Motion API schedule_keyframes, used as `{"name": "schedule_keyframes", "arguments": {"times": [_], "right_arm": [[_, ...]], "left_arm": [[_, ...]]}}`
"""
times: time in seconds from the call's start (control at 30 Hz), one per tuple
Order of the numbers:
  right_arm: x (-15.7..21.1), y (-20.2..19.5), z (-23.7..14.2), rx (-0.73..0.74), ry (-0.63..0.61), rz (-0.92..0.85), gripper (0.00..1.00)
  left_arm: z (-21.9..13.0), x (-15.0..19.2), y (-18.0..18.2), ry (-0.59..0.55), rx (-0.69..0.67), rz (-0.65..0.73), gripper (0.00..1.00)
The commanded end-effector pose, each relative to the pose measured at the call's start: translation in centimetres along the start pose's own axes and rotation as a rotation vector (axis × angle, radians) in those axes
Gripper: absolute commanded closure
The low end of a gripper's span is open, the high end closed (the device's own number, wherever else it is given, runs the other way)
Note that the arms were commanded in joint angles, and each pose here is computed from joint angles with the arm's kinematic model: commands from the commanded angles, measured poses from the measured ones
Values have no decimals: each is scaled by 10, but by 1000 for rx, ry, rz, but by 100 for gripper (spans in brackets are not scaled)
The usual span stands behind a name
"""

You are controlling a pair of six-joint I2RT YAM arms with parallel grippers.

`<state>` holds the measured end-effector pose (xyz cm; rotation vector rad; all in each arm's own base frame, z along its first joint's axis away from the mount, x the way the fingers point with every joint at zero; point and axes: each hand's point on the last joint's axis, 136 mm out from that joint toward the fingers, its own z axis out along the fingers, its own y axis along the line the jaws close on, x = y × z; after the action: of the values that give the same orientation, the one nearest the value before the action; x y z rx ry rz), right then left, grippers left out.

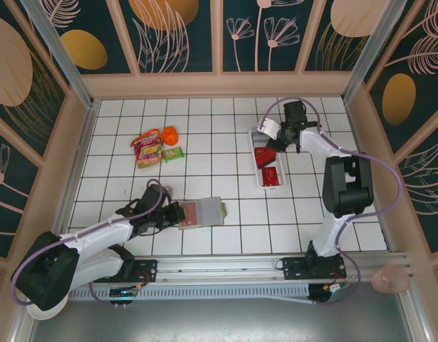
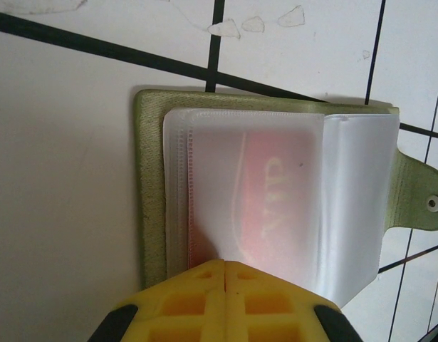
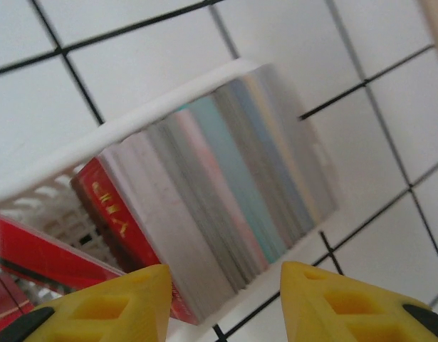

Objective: Put the credit cards into the card holder
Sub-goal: Pick up the credit card from the storage box.

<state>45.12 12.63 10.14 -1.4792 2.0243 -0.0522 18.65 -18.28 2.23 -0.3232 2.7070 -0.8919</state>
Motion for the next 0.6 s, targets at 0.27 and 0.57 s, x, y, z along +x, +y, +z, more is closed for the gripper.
{"name": "schedule_keyframes", "arguments": {"times": [0.27,0.57], "right_arm": [[-23,7,-8,-22,-87,-186,53],[-26,17,6,-64,-73,-221,52]], "left_arm": [[3,0,2,6,-10,4,100],[3,2,3,8,-11,1,100]]}}
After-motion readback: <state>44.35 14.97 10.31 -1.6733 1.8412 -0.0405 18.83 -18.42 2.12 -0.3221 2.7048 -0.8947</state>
